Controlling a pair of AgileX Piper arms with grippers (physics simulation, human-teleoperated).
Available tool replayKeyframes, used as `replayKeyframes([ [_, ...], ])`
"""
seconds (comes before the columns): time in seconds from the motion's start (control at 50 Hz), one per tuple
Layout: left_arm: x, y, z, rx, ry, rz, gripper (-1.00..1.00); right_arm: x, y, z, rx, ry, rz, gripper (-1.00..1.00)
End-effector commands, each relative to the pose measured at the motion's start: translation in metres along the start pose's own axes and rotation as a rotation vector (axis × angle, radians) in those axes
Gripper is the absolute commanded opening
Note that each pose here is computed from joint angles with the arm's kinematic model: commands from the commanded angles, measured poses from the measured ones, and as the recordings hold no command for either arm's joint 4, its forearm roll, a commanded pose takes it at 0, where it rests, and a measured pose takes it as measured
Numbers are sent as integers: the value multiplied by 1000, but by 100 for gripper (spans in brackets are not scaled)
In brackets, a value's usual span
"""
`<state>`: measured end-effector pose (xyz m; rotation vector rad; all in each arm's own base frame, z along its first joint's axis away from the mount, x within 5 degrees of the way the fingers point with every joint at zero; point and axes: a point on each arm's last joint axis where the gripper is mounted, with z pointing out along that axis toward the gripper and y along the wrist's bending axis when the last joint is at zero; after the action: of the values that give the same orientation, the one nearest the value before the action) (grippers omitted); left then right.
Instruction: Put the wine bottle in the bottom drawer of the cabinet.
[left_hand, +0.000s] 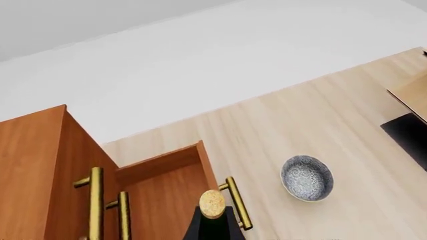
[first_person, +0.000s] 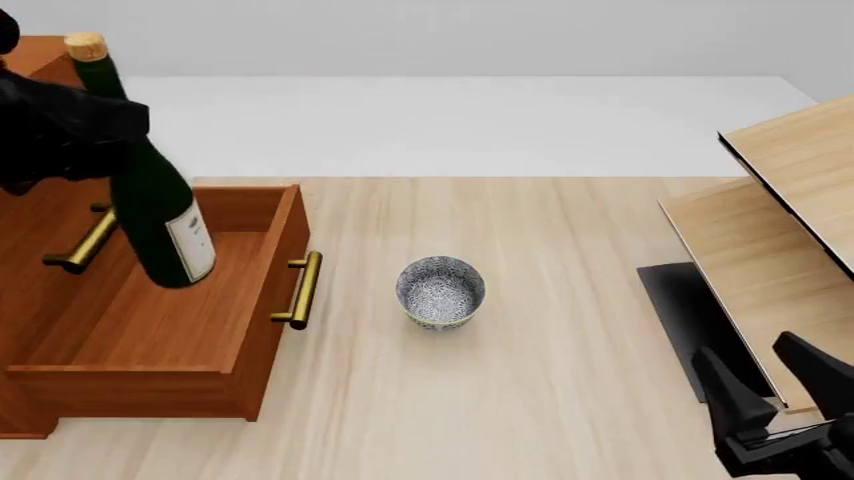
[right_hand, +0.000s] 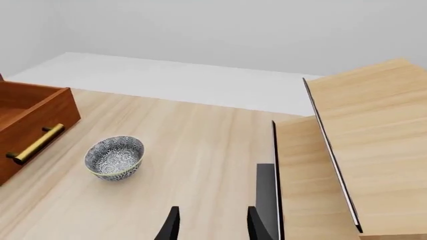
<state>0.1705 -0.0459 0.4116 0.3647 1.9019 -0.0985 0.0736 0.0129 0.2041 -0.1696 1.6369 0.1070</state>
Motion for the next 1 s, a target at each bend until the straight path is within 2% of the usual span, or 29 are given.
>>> replayKeyframes([
  [0.02, -3, 3, 8, -8, 41, -57, -100, 0, 0, -1, -1, 1, -1, 100],
  [0.06, -2, 2, 8, -5, 38, -27, -100, 0, 0, 0, -1, 0, -1, 100],
  [0.14, 3, 5, 15, -19, 61, -52, -100, 0, 0, 0, -4, 0, -1, 100],
  [0.24, 7, 7, 18, -31, 64, -26, -100, 0, 0, -1, -2, 1, 0, 100],
  [0.26, 6, 6, 20, -26, 68, -54, -100, 0, 0, 0, -3, 2, -3, 100],
  [0.3, 8, 8, 20, -35, 66, -15, -100, 0, 0, -1, -3, 2, -1, 100],
  [0.32, 9, 8, 23, -36, 73, -34, -100, 0, 0, -1, -3, 2, -2, 100],
  [0.36, 11, 9, 24, -38, 72, -14, -100, 0, 0, -1, -2, 2, -1, 100],
  [0.48, 16, 11, 29, -51, 85, -41, -100, 0, 0, -1, -4, 3, -1, 100],
  [1.0, 37, 13, 34, -68, 113, -49, -100, 0, 0, 1, -4, 6, -4, 100],
])
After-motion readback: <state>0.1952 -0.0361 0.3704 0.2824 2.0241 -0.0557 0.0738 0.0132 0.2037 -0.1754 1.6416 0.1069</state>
